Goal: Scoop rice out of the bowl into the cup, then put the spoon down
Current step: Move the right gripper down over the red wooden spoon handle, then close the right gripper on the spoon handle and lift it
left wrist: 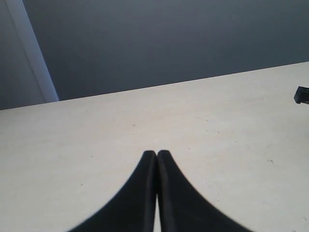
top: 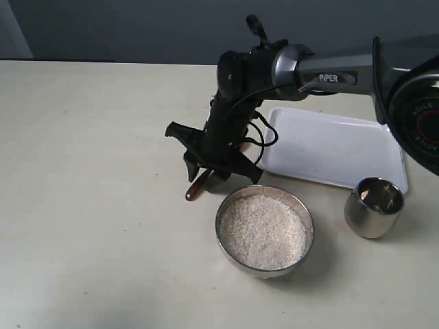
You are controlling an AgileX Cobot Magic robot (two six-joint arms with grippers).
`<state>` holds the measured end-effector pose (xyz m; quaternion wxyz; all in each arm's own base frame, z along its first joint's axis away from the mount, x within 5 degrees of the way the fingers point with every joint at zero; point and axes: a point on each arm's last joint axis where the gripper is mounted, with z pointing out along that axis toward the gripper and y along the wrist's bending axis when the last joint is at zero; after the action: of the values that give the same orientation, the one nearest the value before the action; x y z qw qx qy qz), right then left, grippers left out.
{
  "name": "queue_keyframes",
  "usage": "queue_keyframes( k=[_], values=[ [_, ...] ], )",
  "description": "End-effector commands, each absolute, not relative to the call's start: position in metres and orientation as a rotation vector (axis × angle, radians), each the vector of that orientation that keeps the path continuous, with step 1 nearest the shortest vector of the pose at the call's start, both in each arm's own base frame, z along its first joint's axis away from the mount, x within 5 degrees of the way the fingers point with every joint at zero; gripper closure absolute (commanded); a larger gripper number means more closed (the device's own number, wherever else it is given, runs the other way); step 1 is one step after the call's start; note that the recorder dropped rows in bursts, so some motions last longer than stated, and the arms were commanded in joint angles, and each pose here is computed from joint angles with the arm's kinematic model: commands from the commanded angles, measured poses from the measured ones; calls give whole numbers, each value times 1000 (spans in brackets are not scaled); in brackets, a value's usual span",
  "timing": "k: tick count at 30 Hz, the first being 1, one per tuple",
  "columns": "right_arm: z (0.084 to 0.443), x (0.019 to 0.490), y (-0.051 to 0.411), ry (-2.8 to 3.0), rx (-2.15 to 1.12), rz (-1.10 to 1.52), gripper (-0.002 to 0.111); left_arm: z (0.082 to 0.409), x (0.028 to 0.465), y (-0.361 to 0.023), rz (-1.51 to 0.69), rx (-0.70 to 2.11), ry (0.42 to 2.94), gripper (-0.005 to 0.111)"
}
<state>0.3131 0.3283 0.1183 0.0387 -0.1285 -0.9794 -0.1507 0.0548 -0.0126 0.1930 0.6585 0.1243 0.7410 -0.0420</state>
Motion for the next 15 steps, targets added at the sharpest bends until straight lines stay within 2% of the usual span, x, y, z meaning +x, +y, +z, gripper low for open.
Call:
queue_keyframes(
  k=[1,8,15],
  values=[
    [121,315,329,-3006,-385,-494,87,195,54,-13,-106,278,1665,106],
    [120,311,327,-2983,-371,-447,88,195,54,-13,-106,278,1665,106],
    [103,304,325,-2888,-399,-339,88,195,54,-13,-106,278,1665,106]
  ],
)
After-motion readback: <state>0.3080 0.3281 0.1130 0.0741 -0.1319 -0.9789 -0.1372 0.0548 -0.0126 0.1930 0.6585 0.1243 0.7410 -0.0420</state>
